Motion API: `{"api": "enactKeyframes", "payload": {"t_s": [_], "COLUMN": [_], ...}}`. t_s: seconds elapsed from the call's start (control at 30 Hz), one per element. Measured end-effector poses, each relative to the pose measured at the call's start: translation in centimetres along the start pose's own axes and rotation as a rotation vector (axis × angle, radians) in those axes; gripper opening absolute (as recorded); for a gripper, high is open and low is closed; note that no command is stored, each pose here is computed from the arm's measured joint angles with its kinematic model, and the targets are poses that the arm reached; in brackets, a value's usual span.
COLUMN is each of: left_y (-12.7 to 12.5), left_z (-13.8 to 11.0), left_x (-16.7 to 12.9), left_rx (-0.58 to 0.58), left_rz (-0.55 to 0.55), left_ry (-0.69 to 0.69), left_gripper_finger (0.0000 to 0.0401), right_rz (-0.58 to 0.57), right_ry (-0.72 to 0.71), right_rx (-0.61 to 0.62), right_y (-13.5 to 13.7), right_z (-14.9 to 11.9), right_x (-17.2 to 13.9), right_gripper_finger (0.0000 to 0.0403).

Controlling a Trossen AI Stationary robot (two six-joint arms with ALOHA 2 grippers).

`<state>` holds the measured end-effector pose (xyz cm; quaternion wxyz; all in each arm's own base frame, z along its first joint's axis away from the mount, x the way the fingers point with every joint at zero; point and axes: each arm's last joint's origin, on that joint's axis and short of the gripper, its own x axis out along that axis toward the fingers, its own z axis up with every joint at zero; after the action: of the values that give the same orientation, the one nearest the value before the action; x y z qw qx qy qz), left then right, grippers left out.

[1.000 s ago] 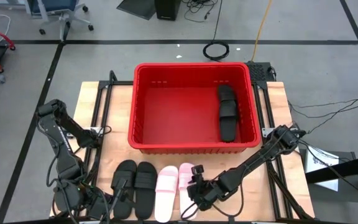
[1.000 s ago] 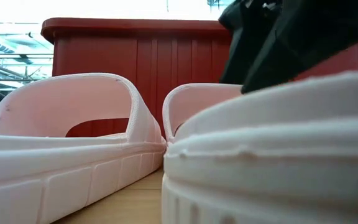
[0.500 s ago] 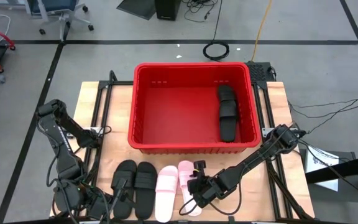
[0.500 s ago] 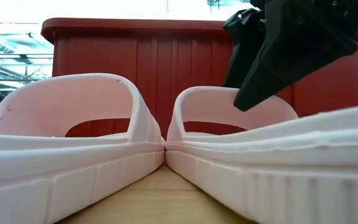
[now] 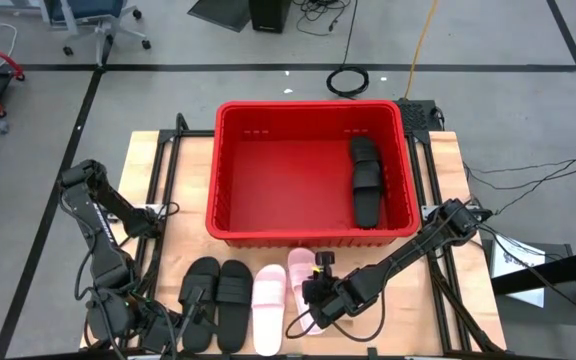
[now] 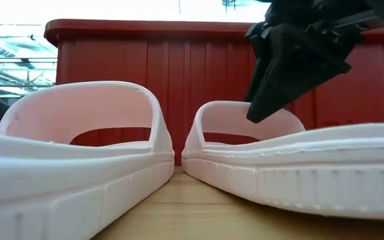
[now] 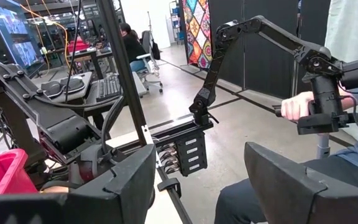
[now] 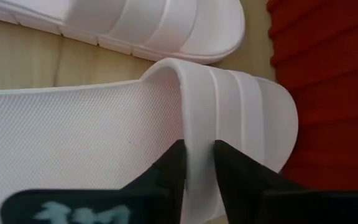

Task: Pick and place slides into bin
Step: Put the pink slide into the red organizer bin

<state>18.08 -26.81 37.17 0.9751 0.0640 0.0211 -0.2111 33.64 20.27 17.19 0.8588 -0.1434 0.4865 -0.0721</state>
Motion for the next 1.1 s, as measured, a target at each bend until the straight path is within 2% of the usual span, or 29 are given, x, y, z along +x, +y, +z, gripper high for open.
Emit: {"api": "enactKeyframes", "payload": {"t_s": [0.27,0.83,1.1], "left_y": [0.0,0.0,0.0], "left_z": [0.0,0.0,-0.1], "left_x": [0.0,0.0,0.0], "left_rx": [0.0,0.0,0.002], "left_rz": [0.0,-0.001,-0.001], "left_ry": [0.001,0.005,0.009], "left_gripper_finger": [0.0248,0.0248,0.0248], "right_rz": [0.01,0.095,0.127], "right_ry": [-0.015,-0.012,-0.051], "right_rx": [0.011,0.056,0.095], "right_y": [0.1,0.0,-0.4], "right_z": [0.2,0.5,0.9], "right_x": [0.0,-0.2,-2.3], "right_gripper_finger": [0.0006,0.0003,0.0002]}}
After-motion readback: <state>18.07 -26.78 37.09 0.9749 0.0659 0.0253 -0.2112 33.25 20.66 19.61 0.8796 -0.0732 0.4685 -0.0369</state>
